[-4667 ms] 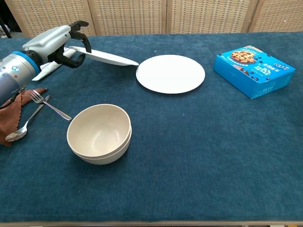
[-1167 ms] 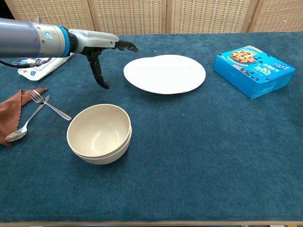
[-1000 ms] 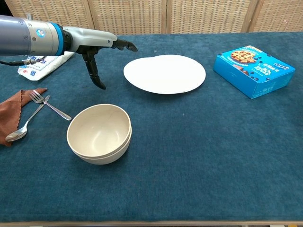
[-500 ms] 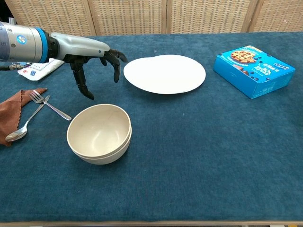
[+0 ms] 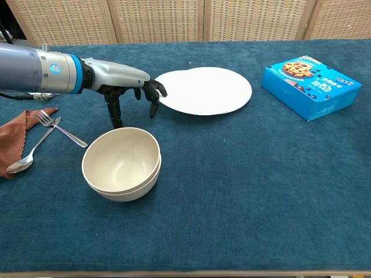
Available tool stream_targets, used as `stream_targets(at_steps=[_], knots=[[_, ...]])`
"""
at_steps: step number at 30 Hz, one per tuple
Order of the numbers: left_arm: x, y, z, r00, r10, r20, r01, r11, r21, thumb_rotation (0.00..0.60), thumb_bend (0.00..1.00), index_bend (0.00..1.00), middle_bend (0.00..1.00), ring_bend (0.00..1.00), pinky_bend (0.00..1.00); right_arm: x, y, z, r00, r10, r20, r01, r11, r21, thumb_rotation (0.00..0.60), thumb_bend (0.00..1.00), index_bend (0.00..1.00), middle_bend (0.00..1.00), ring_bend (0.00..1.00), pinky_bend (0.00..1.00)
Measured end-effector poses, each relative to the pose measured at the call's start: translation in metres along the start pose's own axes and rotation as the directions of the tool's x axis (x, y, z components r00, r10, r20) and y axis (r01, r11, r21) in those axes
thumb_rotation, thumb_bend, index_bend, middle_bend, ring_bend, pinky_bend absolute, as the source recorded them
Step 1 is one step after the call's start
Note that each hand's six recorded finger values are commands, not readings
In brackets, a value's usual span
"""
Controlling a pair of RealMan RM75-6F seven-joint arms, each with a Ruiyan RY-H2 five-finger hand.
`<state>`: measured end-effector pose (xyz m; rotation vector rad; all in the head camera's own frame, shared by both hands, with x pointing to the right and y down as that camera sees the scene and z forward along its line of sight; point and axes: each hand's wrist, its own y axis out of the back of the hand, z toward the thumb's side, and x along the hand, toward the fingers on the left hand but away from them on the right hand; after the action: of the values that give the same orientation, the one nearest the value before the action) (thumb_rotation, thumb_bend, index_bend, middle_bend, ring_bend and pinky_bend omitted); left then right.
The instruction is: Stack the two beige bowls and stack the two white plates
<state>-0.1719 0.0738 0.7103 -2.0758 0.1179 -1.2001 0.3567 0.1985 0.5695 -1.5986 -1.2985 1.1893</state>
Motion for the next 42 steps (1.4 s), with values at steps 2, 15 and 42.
stream_targets(at_steps=[2,15,42], knots=[[0.003,-0.001,0.003,1.0,-0.005,0.0,0.005,1.0,0.001,0.6,0.14,0.44,0.13,0.19,0.23,0.0,0.0,0.0,1.0,-0.001,0.001,0.001,1.0,-0.001,0.6,0.0,0.0,0.0,0.0,0.0],[0.023,0.006,0.012,0.999,0.047,-0.023,-0.048,0.999,-0.005,0.6,0.15,0.44,0.13,0.19,0.23,-0.001,0.002,-0.002,1.0,-0.008,0.006,0.008,1.0,-0.005,0.6,0.0,0.0,0.0,0.0,0.0],[0.046,0.013,0.019,0.99,0.13,-0.045,-0.133,0.989,-0.071,0.6,0.15,0.41,0.13,0.16,0.23,0.0,0.0,0.0,1.0,0.002,-0.002,-0.002,1.0,-0.008,0.6,0.0,0.0,0.0,0.0,0.0]])
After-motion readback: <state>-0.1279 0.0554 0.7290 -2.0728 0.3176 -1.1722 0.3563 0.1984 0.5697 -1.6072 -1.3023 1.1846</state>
